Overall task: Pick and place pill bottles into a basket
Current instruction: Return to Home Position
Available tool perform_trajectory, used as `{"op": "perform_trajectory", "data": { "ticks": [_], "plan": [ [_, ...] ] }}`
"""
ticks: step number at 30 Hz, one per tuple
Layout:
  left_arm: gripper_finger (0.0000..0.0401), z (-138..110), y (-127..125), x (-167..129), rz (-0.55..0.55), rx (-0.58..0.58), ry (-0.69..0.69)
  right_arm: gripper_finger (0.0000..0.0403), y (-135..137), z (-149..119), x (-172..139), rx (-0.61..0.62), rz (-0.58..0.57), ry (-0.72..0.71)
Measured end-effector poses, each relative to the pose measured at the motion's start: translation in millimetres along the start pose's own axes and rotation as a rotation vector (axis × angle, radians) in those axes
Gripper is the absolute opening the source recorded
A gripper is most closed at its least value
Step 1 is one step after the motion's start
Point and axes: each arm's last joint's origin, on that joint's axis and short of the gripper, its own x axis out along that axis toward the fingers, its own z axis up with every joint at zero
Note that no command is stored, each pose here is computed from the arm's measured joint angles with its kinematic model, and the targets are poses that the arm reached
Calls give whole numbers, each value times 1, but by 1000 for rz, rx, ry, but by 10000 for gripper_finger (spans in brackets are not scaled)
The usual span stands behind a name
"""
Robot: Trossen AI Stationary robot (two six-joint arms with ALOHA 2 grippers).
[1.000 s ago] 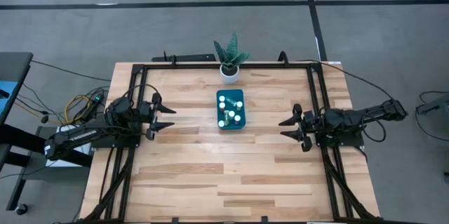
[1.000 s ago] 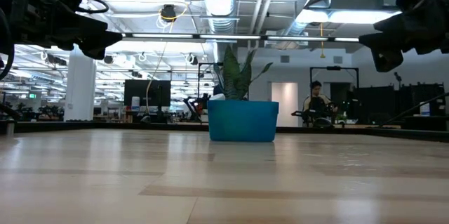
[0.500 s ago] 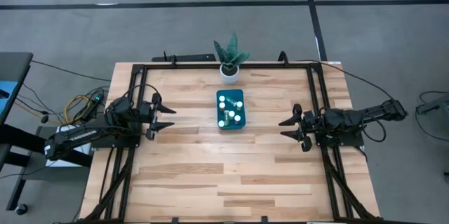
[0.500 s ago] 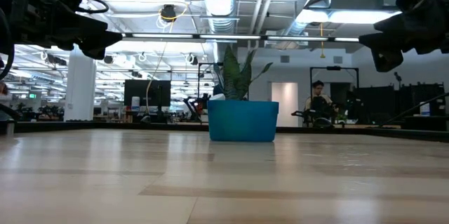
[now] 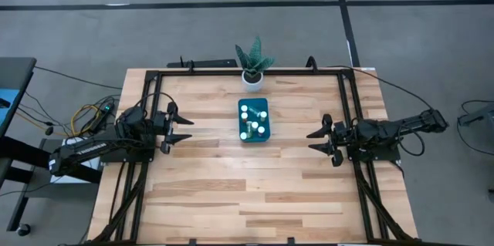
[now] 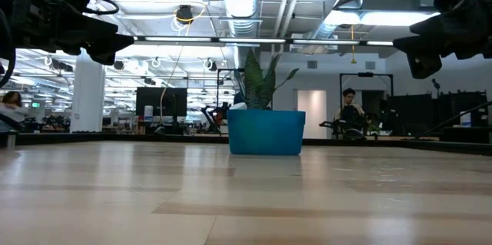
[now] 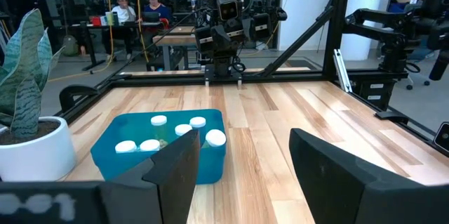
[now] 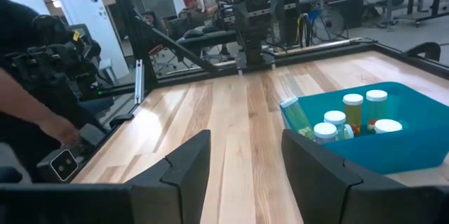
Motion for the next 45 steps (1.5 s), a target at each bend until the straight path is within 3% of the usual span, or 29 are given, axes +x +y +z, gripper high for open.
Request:
{"op": "perform_trajectory", "data": {
  "ticks": [45],
  "plan": [
    [213,0,-2,1,-17,0,0,170,0,0,0,0,-1,1]
  ]
}}
